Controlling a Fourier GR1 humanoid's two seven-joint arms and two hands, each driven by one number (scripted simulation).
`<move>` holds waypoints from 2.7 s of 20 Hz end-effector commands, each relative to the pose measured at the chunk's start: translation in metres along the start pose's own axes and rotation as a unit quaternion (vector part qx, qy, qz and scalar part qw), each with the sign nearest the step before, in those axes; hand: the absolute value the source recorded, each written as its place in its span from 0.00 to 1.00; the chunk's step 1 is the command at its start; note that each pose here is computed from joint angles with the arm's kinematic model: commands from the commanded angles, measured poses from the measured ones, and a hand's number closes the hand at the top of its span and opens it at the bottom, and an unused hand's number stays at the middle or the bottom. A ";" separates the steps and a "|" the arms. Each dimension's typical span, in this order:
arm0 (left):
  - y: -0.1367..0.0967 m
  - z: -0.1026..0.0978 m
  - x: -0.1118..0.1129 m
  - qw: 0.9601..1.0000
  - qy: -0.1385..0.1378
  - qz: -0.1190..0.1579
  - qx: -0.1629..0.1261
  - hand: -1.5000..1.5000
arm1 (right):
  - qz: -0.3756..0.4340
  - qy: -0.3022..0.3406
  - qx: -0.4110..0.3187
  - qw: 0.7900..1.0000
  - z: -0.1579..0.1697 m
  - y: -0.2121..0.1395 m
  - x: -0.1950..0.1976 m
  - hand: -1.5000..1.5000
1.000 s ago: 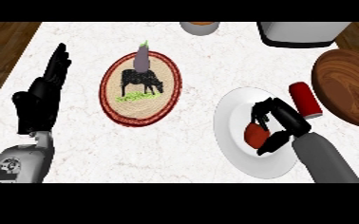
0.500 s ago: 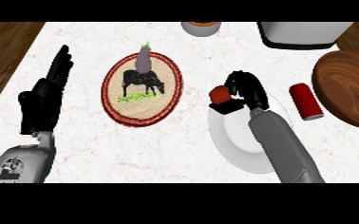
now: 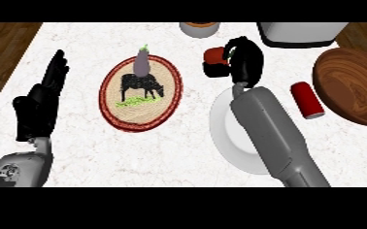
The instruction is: Pick the bell pepper from the plate and place it in the bowl
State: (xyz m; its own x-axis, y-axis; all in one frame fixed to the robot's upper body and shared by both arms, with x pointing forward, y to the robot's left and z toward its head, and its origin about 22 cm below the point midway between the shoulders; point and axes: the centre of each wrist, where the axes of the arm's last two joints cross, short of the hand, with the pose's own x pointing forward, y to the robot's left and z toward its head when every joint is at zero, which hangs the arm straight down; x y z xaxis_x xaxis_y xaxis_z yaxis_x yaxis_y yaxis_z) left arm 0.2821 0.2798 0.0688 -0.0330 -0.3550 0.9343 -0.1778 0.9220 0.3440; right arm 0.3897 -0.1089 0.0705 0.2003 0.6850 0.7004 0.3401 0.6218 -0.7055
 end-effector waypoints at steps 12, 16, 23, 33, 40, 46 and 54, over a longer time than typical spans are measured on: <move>0.002 -0.007 0.019 1.000 -0.013 0.008 -0.008 0.50 | -0.012 0.089 -0.200 0.976 -0.018 -0.128 -0.075 1.00; -0.011 -0.007 0.018 1.000 -0.020 0.007 -0.010 0.50 | -0.020 0.085 -0.235 0.968 -0.041 -0.167 -0.110 1.00; -0.009 -0.005 0.004 1.000 -0.013 0.009 -0.019 0.50 | 0.086 0.100 -0.277 0.952 -0.072 -0.194 -0.160 1.00; -0.022 -0.013 0.024 0.999 -0.029 0.007 -0.018 0.50 | 0.180 0.169 -0.296 0.923 -0.084 -0.244 -0.268 1.00; -0.024 -0.005 0.010 0.999 -0.027 0.008 -0.029 0.50 | 0.050 0.200 -0.238 0.949 -0.084 -0.224 -0.278 0.00; -0.017 -0.017 0.016 0.999 -0.039 0.014 -0.014 0.50 | -0.027 0.127 -0.243 0.961 -0.080 -0.246 -0.292 0.00; -0.026 -0.006 0.026 1.000 -0.017 0.009 -0.020 0.50 | -0.084 0.110 -0.294 0.946 -0.064 -0.262 -0.320 0.00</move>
State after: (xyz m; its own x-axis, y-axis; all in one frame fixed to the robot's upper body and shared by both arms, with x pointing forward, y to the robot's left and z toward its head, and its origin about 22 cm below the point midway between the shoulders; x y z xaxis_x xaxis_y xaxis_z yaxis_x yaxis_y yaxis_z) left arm 0.2903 0.2580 0.0785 -0.0893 -0.3436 0.9349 -0.1345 0.9342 0.3305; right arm 0.3032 -0.5102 0.0441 0.3168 0.4818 0.8170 0.7918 0.3398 -0.5074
